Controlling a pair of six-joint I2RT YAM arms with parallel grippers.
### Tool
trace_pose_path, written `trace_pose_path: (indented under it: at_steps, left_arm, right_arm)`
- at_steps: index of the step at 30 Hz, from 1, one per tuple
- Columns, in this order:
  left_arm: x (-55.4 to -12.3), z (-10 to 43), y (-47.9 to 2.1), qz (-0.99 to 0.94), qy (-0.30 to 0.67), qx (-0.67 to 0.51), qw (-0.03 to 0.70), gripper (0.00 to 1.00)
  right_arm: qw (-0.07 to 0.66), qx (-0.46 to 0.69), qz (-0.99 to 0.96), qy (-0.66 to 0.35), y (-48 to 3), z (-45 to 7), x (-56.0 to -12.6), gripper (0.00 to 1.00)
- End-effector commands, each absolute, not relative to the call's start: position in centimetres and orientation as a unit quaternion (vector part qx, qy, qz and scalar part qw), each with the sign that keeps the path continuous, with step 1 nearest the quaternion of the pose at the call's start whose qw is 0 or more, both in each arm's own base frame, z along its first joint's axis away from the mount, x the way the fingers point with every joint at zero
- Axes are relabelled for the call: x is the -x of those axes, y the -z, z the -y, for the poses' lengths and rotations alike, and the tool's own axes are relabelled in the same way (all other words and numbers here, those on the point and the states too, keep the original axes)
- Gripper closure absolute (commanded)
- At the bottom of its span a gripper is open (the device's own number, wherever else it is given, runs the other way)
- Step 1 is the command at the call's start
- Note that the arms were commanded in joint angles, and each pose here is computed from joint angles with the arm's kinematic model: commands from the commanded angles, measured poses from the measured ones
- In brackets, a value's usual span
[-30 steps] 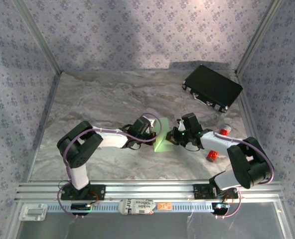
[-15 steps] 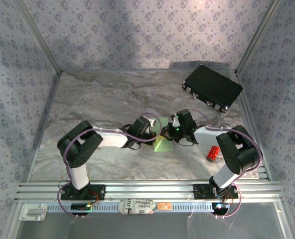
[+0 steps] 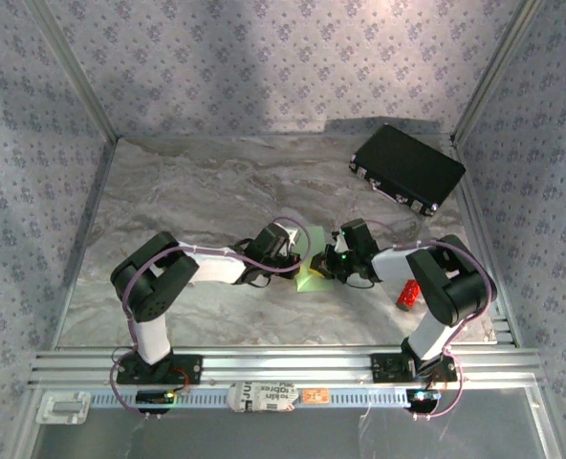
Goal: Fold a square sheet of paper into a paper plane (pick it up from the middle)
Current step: Fold the triangle a second time at the center of the table.
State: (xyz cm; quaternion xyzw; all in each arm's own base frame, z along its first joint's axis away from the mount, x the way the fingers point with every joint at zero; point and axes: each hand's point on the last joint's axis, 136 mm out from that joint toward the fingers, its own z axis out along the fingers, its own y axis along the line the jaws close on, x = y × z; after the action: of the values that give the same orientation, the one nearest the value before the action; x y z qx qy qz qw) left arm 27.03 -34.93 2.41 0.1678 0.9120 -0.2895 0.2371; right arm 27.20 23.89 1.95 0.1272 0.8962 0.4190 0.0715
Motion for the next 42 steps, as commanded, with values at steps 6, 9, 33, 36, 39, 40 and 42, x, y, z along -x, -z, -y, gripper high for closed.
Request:
trace_pose_path:
  at_steps: [6,9,33,36,39,40,42]
  left_arm:
    - [-26.8,34.5,-0.8,-0.921,0.276,-0.175,0.213,1.00]
    - [-26.7,34.4,-0.8,-0.921,0.275,-0.175,0.212,1.00]
    - [-26.6,34.1,-0.9,-0.922,0.276,-0.172,0.210,1.00]
    - [-26.6,34.1,-0.9,-0.922,0.277,-0.171,0.211,1.00]
    - [-26.6,34.1,-0.9,-0.921,0.278,-0.171,0.211,1.00]
    - [-26.6,34.2,-1.0,-0.921,0.279,-0.171,0.212,1.00]
    - [-26.6,34.1,-1.0,-0.921,0.279,-0.170,0.213,1.00]
  right_arm:
    - [0.084,-0.146,-0.891,-0.421,-2.9,-23.0,-28.1,1.00]
    - [0.102,-0.134,-0.887,-0.430,-4.7,-23.2,-29.3,1.00]
    - [0.109,-0.155,-0.894,-0.407,-3.6,-21.2,-30.9,1.00]
    - [0.114,-0.156,-0.893,-0.407,-3.8,-20.8,-31.4,1.00]
    - [0.112,-0.166,-0.894,-0.401,-3.0,-20.3,-31.4,1.00]
    - [0.111,-0.170,-0.896,-0.396,-2.5,-20.0,-31.3,1.00]
    - [0.107,-0.180,-0.901,-0.379,-1.4,-19.3,-30.9,1.00]
